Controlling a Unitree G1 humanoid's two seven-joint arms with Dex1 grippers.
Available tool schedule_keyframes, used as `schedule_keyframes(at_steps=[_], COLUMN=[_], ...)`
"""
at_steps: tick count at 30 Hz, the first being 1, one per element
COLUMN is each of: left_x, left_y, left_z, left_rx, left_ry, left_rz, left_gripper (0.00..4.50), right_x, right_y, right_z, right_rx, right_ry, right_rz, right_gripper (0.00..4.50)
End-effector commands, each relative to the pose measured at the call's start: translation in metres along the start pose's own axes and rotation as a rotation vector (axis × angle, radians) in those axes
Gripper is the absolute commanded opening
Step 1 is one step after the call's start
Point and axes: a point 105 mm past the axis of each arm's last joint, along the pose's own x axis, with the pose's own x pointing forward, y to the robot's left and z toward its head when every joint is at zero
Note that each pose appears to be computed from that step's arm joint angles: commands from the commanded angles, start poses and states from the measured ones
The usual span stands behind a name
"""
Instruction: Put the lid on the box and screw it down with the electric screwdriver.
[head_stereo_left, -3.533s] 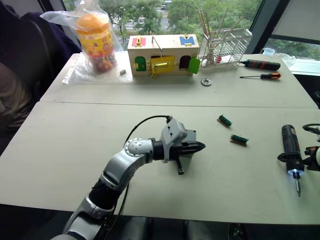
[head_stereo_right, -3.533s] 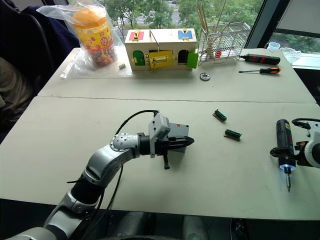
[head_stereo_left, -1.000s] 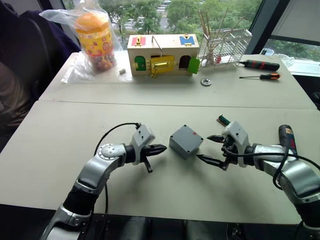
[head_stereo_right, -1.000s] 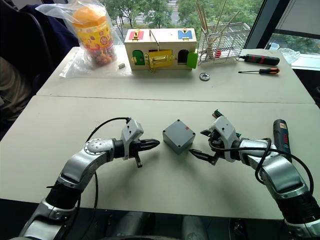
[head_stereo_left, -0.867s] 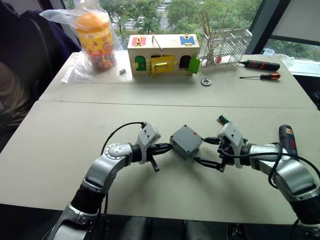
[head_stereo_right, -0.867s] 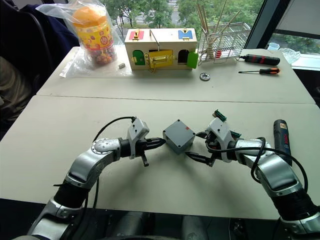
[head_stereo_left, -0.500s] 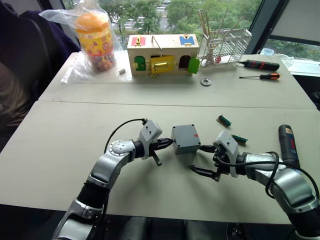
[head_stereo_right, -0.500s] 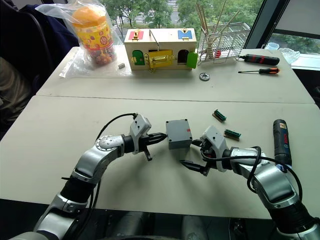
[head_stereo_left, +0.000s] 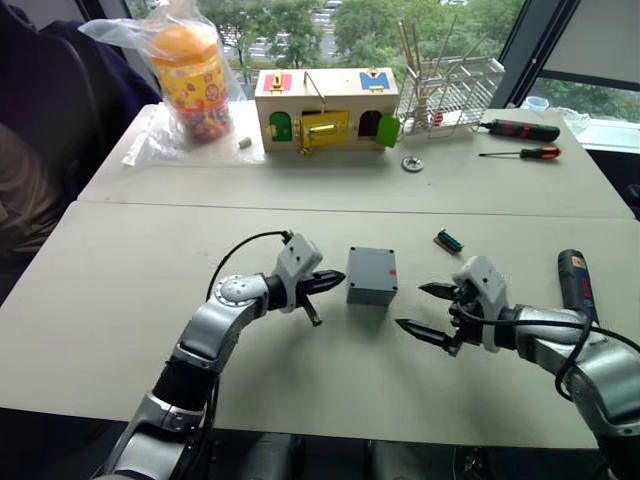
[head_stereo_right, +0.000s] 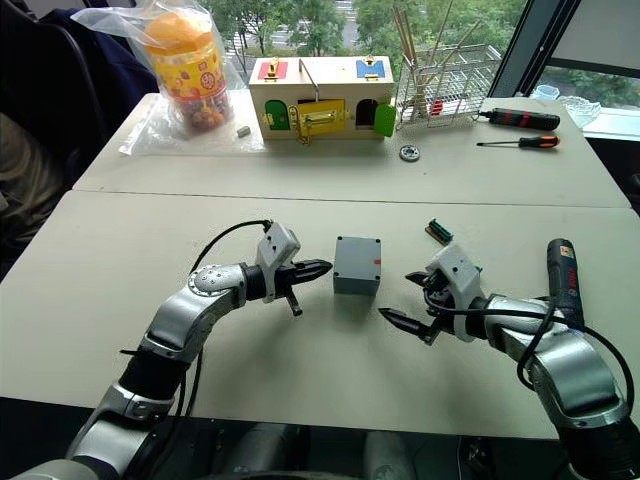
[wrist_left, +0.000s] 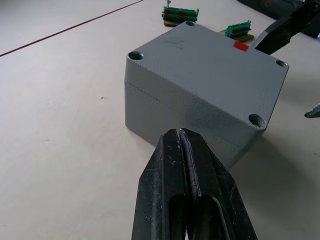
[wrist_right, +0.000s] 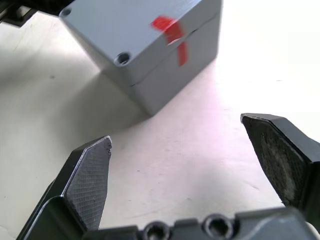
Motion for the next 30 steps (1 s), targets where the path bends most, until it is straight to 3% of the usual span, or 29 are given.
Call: schedule_keyframes(at_steps=[1,5,8,14,30], left_x=[-0.010,0.000,0.008,0.015,0.012], left_y=[0.000,-0.008,-0.023,-0.035,-0.036], left_z=[0.047,0.063,0.062,0.051,0.043], left_rx=[0.002,-0.016,-0.014,0.062,0.064], left_ry=[-0.147,-0.196,-0.182,-0.109,-0.085], left_rz=[-0.024,-0.043,-0.084,-0.114,-0.116], left_gripper=[0.00,0.00,0.00,0.00,0.00], right_x=[-0.011,0.003,0.018,0.040,0.064], right_y=[-0.032,-0.070,-0.087,-0.100,-0.100], right_z=[0.024,0.038,0.034,0.028,0.025], right_rx=[0.051,0.128,0.146,0.128,0.079], right_ry=[-0.145,-0.309,-0.325,-0.322,-0.292], right_rz=[-0.119,-0.317,-0.411,-0.459,-0.409], right_gripper=[4.48,4.48,3.85,1.43,1.43])
